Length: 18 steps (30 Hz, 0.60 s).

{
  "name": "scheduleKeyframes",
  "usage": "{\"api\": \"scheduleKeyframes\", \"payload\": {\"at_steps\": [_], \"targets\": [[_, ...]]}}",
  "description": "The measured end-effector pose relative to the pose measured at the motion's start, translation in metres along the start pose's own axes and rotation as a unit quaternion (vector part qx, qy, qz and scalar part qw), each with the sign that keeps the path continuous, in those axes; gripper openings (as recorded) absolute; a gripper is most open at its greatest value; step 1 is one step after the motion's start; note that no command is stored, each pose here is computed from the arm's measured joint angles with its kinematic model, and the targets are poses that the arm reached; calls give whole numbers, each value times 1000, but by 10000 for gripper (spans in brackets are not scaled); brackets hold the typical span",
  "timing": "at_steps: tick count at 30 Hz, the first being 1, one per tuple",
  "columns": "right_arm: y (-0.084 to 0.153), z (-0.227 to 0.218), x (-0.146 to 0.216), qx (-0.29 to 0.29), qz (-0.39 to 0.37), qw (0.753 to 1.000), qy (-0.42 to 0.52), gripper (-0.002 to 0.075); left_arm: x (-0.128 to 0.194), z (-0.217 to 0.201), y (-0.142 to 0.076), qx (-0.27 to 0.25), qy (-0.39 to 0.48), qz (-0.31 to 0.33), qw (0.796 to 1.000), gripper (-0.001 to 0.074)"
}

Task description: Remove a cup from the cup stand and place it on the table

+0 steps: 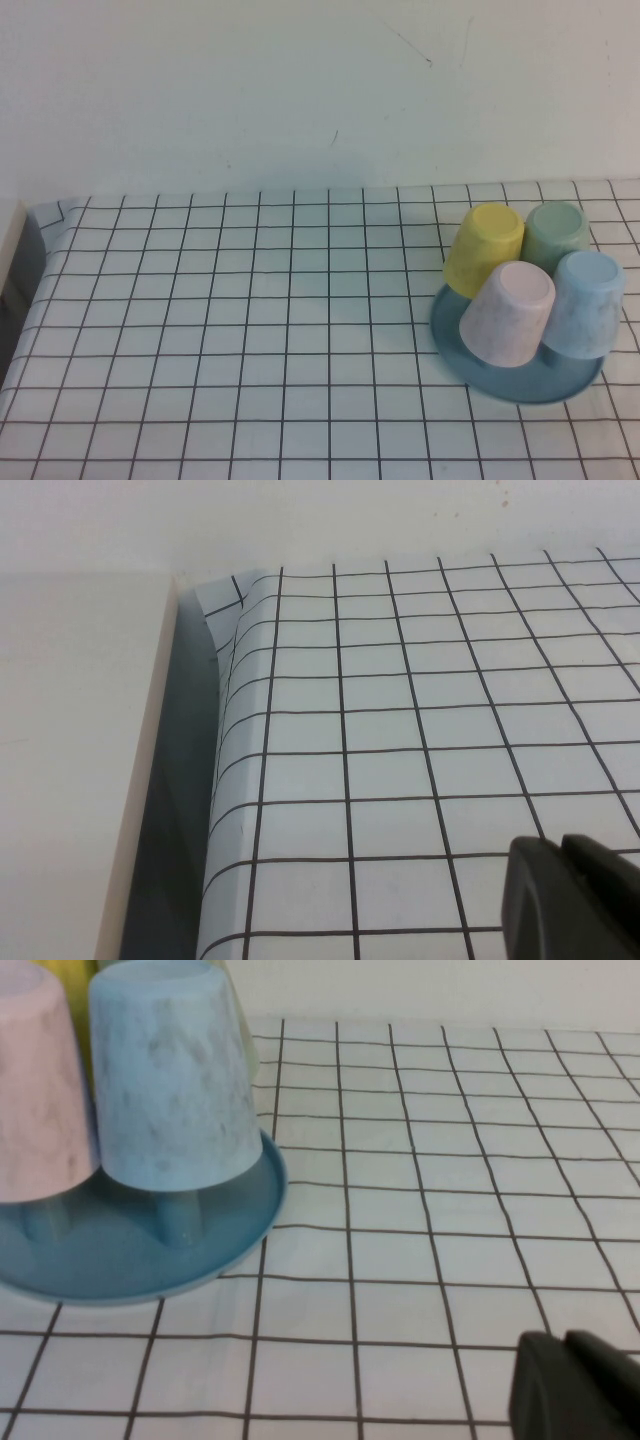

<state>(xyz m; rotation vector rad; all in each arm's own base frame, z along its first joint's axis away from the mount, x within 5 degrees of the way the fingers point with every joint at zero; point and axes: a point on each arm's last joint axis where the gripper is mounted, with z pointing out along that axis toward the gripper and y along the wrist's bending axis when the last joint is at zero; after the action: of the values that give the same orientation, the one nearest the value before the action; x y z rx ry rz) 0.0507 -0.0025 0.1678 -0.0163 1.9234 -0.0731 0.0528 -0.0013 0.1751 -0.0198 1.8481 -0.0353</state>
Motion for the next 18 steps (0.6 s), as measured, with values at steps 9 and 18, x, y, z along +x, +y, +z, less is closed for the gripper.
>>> {"api": "scheduleKeyframes", "payload": {"at_steps": [9,18], "targets": [[-3,0,0,18,-40,999,-2,-3,0,0,0,0,-1,-1,1000,-4],[-3,-3,-23,23,-54,989,-134,-3,-22,-2,0,2,-127,-13,992,-4]]}}
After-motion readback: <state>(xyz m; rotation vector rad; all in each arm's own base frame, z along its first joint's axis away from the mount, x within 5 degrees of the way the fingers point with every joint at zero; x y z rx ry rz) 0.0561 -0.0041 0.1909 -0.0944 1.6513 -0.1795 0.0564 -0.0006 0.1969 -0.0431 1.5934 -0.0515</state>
